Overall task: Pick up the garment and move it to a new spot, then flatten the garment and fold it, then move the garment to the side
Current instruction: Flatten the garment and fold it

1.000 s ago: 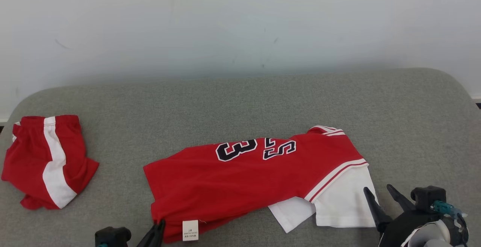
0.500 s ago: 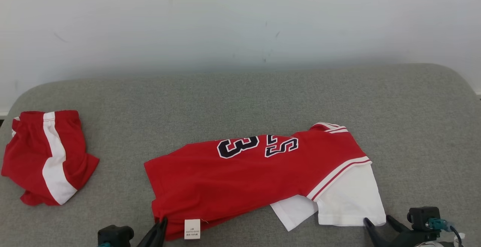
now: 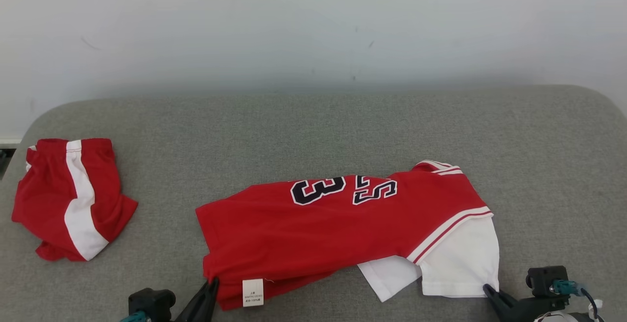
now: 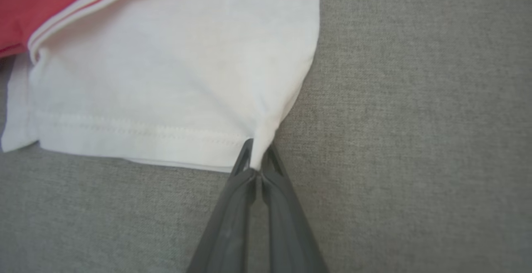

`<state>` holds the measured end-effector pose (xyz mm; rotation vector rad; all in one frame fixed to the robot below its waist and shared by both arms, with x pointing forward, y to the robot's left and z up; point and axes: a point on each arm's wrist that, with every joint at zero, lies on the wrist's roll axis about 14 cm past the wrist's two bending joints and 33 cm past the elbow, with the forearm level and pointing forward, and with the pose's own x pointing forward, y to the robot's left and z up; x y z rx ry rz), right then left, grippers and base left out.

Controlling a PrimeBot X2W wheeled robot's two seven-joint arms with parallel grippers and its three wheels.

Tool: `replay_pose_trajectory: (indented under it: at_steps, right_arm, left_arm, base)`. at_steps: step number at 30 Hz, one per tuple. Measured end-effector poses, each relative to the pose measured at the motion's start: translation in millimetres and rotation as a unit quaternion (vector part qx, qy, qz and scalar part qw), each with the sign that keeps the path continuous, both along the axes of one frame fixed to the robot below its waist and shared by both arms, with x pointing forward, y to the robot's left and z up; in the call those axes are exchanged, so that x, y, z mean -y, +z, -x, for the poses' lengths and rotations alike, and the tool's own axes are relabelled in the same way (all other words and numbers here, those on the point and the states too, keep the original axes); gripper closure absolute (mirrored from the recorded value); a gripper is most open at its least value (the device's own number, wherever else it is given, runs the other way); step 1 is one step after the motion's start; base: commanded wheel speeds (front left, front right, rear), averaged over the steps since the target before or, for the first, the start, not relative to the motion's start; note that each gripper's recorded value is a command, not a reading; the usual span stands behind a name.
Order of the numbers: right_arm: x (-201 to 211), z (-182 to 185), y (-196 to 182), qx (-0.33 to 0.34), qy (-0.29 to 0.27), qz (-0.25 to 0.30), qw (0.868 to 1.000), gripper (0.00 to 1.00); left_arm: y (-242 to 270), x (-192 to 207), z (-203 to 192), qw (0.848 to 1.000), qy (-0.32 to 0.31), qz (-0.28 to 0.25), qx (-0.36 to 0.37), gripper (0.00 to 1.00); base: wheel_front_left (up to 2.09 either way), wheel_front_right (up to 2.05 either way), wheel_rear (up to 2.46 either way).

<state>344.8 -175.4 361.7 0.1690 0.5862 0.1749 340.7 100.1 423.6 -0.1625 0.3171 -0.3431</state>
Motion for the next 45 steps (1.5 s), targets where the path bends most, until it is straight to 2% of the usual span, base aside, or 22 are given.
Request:
replay_pose_trajectory:
  at_steps: [1,2,3,12,23,42,44,45]
  right_arm:
    - [1.1,-0.4,0.1,0.0,0.0,0.001,1.0,1.0]
    - [2.1,-1.1,0.4,0.0,0.0,0.003,1.0,1.0]
    - [3.2,-2.1,0.8,0.001,0.0,0.005,1.0,1.0]
    - [3.8,-7.3,2.2,0.0,-0.002,0.012,1.0,1.0]
    - [-1.0,-8.9,4.6,-0.001,0.006,0.014,1.0,1.0]
    - [0.3,-7.8,8.1,0.001,0.006,0.016,1.0,1.0]
    - [1.4,-7.3,8.3,0.001,0.004,0.016,1.0,1.0]
    - [2.0,-6.9,8.3,0.001,0.003,0.017,1.0,1.0]
  left_arm:
    - [0.2,-0.6,0.3,1.0,0.0,-0.002,0.001,0.64]
    - [0.6,-1.9,0.5,1.0,0.0,-0.005,0.003,0.13]
    - [1.4,-3.8,0.3,1.0,0.003,-0.005,0.005,0.0]
    - [9.9,-15.6,3.8,1.0,0.013,-0.011,0.017,0.0]
    - [-5.0,1.9,24.9,0.999,-0.014,-0.012,-0.028,0.0]
    - [-16.9,1.6,18.5,0.997,-0.019,-0.039,-0.058,0.0]
    - [-17.9,3.1,18.5,0.997,-0.02,-0.039,-0.06,0.03]
    - [-18.0,3.6,18.4,0.997,-0.02,-0.038,-0.061,0.15]
  base:
    - [0.0,0.0,0.0]
    - [0.0,0.0,0.0]
    - [0.0,0.0,0.0]
    - [0.0,0.0,0.0]
    - [0.0,0.0,0.0]
    - [0.0,0.0,0.0]
    - [0.0,0.0,0.0]
    - [0.0,0.0,0.0]
